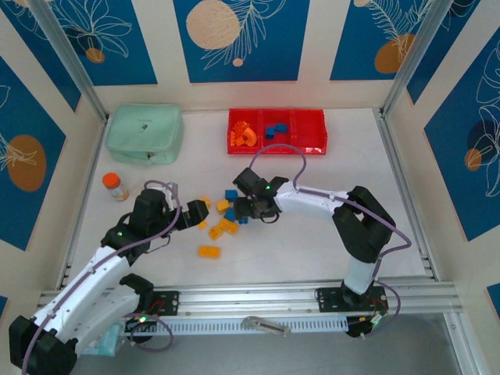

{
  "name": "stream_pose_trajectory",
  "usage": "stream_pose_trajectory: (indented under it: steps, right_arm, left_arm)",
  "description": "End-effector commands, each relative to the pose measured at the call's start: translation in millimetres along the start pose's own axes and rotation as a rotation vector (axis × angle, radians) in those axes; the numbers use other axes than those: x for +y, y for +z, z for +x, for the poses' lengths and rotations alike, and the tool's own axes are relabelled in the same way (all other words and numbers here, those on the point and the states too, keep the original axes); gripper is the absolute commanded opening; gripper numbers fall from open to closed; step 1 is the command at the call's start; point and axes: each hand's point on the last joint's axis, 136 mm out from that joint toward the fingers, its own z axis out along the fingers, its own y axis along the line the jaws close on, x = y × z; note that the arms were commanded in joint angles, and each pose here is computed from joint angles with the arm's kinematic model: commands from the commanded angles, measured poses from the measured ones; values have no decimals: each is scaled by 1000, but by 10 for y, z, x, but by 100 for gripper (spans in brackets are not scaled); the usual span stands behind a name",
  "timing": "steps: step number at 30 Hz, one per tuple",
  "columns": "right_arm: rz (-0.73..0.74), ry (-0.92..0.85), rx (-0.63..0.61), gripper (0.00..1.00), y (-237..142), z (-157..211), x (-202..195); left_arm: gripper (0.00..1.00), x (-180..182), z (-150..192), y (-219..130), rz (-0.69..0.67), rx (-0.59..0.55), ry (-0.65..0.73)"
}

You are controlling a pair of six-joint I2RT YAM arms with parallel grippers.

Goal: Sort the legos into containers by color
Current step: Pick up the lego from the center of the table, then place the lego in the container.

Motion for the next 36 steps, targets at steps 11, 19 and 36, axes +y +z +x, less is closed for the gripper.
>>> stream_pose_trajectory:
  steps: [11, 19, 36]
  right_arm:
    - [-13, -11, 51, 59, 276, 136, 115]
    - [28, -46, 32, 36, 226, 80, -7]
    - [-3, -49, -192, 29, -477, -987, -457]
  left_arm:
    - [99, 100, -5, 9, -43, -4, -11]
    - [99, 78, -23, 27, -38, -2, -9]
    - [99, -267, -214, 161, 54, 36, 17]
